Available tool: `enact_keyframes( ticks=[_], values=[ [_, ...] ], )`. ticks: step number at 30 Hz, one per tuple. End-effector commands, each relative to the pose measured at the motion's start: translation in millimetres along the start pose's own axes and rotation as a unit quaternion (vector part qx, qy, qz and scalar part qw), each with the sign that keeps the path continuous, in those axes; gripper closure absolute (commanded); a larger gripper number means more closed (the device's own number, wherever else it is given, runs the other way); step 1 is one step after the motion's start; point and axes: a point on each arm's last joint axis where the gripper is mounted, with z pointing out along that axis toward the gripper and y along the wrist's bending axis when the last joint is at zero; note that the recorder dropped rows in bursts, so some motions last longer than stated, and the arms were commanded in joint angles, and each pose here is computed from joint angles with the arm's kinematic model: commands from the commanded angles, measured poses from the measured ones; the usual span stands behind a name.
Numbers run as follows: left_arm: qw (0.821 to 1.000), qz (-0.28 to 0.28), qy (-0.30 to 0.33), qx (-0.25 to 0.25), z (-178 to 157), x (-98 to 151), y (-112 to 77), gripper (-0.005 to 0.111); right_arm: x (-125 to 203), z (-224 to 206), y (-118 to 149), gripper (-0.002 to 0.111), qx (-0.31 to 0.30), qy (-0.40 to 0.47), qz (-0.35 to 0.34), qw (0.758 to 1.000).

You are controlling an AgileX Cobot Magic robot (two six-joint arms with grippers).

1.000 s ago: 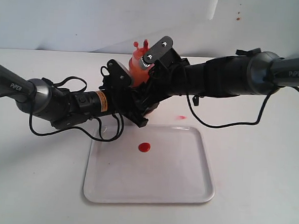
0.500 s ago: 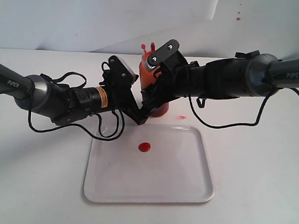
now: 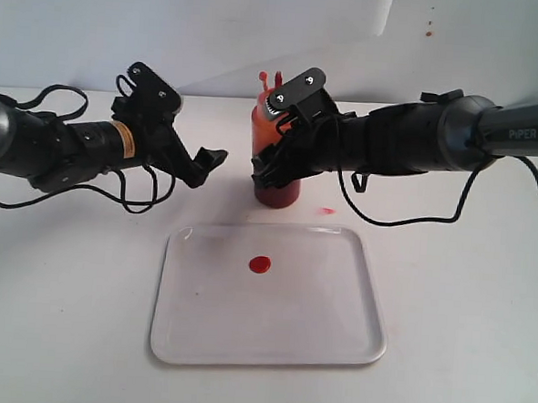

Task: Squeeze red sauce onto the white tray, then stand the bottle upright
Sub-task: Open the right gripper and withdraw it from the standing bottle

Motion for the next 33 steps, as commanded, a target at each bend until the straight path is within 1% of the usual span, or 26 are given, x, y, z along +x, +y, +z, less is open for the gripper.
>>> enact_keyframes(
  ticks=[1, 6, 7, 9, 11, 14, 15, 16, 17, 26, 33],
  values=[
    [1.0, -0.023, -0.01, -0.016, -12.8, -6.2, 10.6, 0.002, -6.2, -2.3, 4.0, 0.108, -0.027, -0.018, 0.013, 0.999],
    [1.0, -0.022, -0.012, -0.015, -15.2, -6.5, 10.0, 0.002, -6.0, -2.3, 3.7, 0.108, -0.025, -0.018, 0.013, 0.999],
    [1.0, -0.022, -0.014, -0.015, -15.2, -7.0, 9.9, 0.002, -6.0, -2.3, 3.7, 0.106, -0.025, -0.018, 0.013, 0.999],
    [0.999, -0.022, -0.019, -0.013, -15.3, -7.9, 9.7, 0.002, -6.1, -2.3, 3.8, 0.096, -0.026, -0.018, 0.013, 0.999],
    [0.999, -0.023, -0.022, -0.013, -15.3, -8.3, 9.6, 0.002, -6.1, -2.3, 3.8, 0.08, -0.026, -0.018, 0.013, 0.999],
    [0.999, -0.023, -0.022, -0.013, -15.3, -8.3, 9.6, 0.002, -6.1, -2.3, 3.8, 0.041, -0.026, -0.018, 0.013, 0.999],
    [0.999, -0.023, -0.022, -0.013, -15.3, -8.3, 9.6, 0.002, -5.9, -2.3, 3.6, 0.026, -0.024, -0.017, 0.013, 0.999],
    [0.999, -0.023, -0.022, -0.013, -15.3, -8.3, 9.6, 0.002, -5.7, -2.2, 3.1, 0.014, -0.022, -0.016, 0.013, 1.0],
    [0.999, -0.023, -0.022, -0.013, -15.3, -8.3, 9.6, 0.002, -5.4, -2.2, 2.5, 0.003, -0.019, -0.015, 0.013, 1.0],
    [0.999, -0.023, -0.022, -0.013, -15.3, -8.3, 9.6, 0.002, -4.9, -2.2, 1.4, 0.003, -0.012, -0.012, 0.013, 1.0],
    [0.999, -0.023, -0.022, -0.013, -15.3, -8.3, 9.6, 0.002, -9.0, -5.6, 0.9, 0.003, -0.011, -0.017, 0.032, 0.999]
  ],
)
